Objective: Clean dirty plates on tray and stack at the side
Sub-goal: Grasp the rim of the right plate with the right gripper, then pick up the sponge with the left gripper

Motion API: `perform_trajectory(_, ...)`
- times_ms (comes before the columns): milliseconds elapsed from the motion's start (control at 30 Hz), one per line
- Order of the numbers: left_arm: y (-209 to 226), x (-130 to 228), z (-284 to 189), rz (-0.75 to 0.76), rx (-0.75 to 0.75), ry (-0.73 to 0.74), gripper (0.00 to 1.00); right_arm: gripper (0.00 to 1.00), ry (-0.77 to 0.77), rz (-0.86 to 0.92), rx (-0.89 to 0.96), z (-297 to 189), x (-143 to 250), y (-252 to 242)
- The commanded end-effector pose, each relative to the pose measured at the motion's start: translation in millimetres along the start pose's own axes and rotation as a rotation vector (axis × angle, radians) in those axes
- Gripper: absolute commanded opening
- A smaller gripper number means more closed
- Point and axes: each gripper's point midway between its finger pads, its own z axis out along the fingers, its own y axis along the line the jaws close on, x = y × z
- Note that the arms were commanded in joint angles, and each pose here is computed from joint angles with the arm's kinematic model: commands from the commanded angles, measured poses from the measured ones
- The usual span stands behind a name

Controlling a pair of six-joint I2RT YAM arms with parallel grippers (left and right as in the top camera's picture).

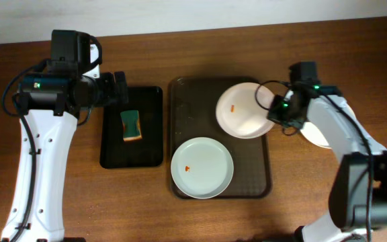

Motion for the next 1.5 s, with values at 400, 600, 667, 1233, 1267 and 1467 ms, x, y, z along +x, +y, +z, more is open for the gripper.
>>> perform_trajectory(400, 4.2, 0.3, 0.6, 0.007, -0.013, -0.002, 1.00, 0.31, -0.070, -0.376, -0.010, 34.3, -19.3, 43.6)
perform_trajectory(600, 3.5, 12.2, 18.3, 0.009, -0.009, 0.040, 1.00, 0.26, 0.009, -0.366, -0.003, 63.1, -5.3, 36.8)
perform_trajectory(667, 3.4, 13.8, 26.2, 0.009, -0.009, 0.040, 1.00, 0.18, 0.020, -0.362, 0.001, 71.7, -4.0, 34.6)
perform_trajectory(1233, -23.8, 105.8, 206.3, 0.067, 0.046, 0.176, 0.54, 0.04, 0.013, -0.361, 0.015, 71.1, -5.9, 33.0)
perform_trajectory(1267, -24.5, 111.6, 217.7, 0.069, 0.044, 0.194, 0.51, 0.04, 0.015, -0.361, 0.015, 71.1, -5.5, 32.7)
perform_trajectory(1467, -21.1, 141.0, 257.5, 0.032, 0.021, 0.286, 0.00, 0.04, 0.021, -0.361, 0.014, 71.1, -4.2, 32.7)
